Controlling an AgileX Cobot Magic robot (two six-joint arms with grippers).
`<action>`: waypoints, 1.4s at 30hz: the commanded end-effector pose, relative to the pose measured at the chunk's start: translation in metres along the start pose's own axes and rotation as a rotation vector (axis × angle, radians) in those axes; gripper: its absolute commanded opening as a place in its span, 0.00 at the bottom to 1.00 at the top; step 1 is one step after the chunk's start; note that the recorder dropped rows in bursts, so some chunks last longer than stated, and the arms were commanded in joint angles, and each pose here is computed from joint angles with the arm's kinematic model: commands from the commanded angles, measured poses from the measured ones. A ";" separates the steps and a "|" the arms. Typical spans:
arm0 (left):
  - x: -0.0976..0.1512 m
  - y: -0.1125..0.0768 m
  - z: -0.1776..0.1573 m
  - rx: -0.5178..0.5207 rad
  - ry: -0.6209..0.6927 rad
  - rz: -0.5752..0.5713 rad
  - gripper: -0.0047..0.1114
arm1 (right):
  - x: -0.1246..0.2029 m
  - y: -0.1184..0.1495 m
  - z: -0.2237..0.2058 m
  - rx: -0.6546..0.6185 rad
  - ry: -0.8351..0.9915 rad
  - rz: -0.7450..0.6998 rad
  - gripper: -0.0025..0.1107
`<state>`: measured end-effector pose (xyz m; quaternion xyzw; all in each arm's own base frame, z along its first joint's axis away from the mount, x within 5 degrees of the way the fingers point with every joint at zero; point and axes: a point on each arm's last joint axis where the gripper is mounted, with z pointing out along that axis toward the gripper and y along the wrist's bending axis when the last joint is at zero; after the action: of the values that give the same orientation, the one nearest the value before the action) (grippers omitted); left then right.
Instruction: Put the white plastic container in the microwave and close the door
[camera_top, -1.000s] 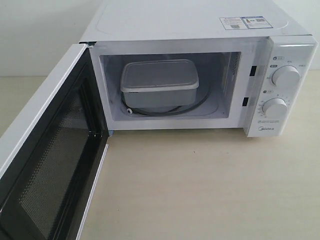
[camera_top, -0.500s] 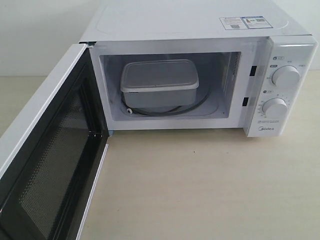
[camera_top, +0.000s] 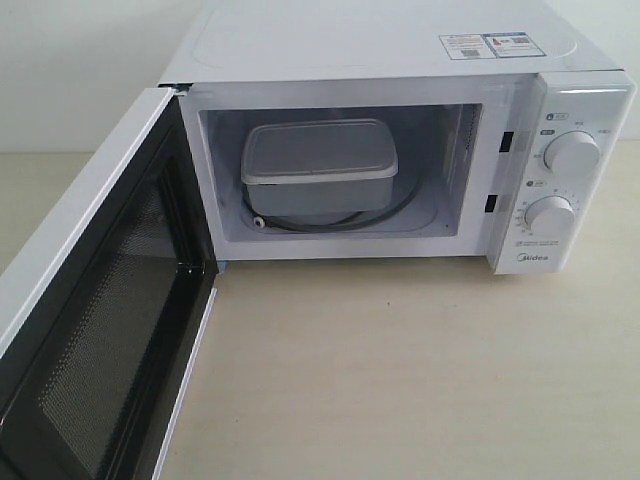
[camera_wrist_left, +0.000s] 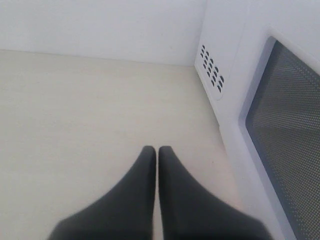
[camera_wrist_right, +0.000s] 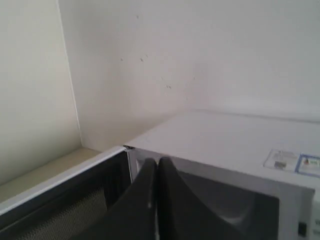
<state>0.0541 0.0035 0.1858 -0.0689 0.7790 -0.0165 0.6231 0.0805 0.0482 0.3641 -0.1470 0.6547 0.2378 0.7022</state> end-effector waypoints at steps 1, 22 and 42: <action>0.001 0.000 0.000 -0.004 0.001 -0.007 0.07 | 0.024 -0.007 -0.011 0.087 0.055 0.082 0.02; 0.001 0.000 0.000 -0.004 0.001 -0.007 0.07 | 0.133 -0.041 -0.061 0.521 -0.109 0.121 0.02; 0.001 0.000 0.000 -0.004 0.001 -0.007 0.07 | 0.171 -0.044 -0.065 0.555 0.289 -0.023 0.02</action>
<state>0.0541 0.0035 0.1858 -0.0689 0.7790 -0.0165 0.6231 0.0545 0.0030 0.1874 0.0094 0.7780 0.0287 0.6275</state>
